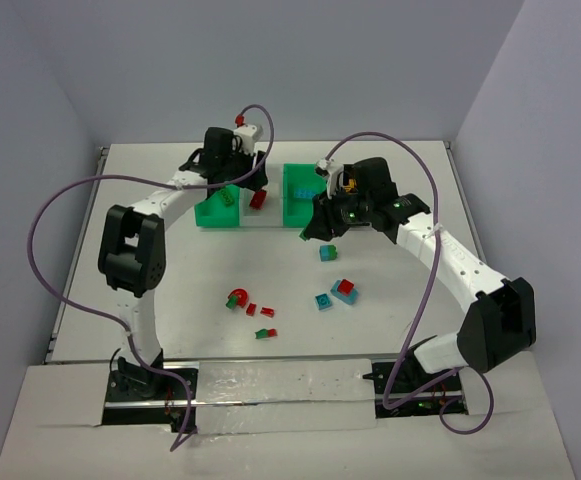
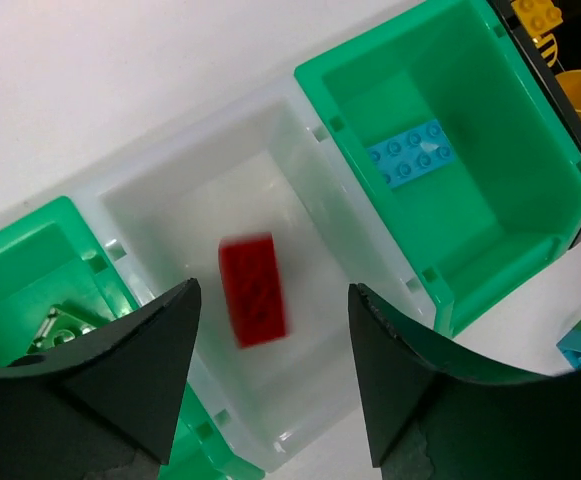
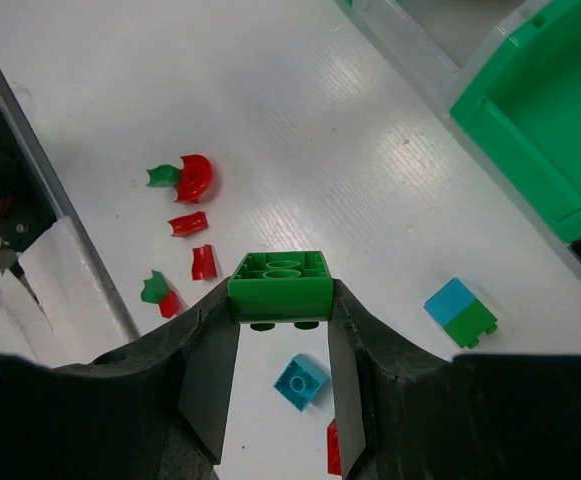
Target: Sort the legos into containers by color
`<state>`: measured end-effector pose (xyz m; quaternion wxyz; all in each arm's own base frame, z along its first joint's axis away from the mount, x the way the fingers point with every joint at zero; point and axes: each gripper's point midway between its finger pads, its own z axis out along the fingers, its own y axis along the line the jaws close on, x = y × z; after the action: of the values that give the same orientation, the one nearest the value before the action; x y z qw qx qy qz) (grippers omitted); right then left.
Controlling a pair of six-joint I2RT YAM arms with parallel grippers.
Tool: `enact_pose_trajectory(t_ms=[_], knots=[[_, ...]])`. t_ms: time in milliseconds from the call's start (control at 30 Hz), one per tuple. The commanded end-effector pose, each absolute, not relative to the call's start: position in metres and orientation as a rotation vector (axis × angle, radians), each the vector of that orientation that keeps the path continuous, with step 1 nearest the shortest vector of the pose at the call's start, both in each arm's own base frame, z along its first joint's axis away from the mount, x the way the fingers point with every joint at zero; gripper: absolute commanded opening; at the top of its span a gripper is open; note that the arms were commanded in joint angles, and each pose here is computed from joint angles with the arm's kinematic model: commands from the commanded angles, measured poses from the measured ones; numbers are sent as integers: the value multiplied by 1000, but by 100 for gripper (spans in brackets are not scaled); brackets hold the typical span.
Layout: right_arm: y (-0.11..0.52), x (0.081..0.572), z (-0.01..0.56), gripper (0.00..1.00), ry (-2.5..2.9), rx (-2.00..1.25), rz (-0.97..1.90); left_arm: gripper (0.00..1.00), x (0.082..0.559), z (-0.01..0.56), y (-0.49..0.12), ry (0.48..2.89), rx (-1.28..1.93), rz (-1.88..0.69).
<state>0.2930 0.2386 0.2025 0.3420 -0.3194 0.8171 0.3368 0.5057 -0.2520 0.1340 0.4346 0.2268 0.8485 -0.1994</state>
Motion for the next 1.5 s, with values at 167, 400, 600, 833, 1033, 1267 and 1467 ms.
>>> enact_pose_trajectory(t_ms=[167,400,600,833,1033,1267,1467], knots=[[249,314,241,0,1983,-804,879,77,458,231,-276,1888,713,-871],[278,307,250,0,2003,-660,1223,79,345,278,-267,1656,831,-1176],[298,321,261,0,2093,-247,1518,80,305,257,-261,1718,835,-1196],[312,326,261,0,2155,10,1746,81,300,248,-266,1764,865,-1095],[314,323,260,0,2162,32,1801,82,301,251,-274,1750,910,-1079],[319,320,260,0,2162,24,1841,79,324,259,-274,1755,864,-972],[325,317,260,0,2166,8,1869,75,329,265,-279,1733,873,-976]])
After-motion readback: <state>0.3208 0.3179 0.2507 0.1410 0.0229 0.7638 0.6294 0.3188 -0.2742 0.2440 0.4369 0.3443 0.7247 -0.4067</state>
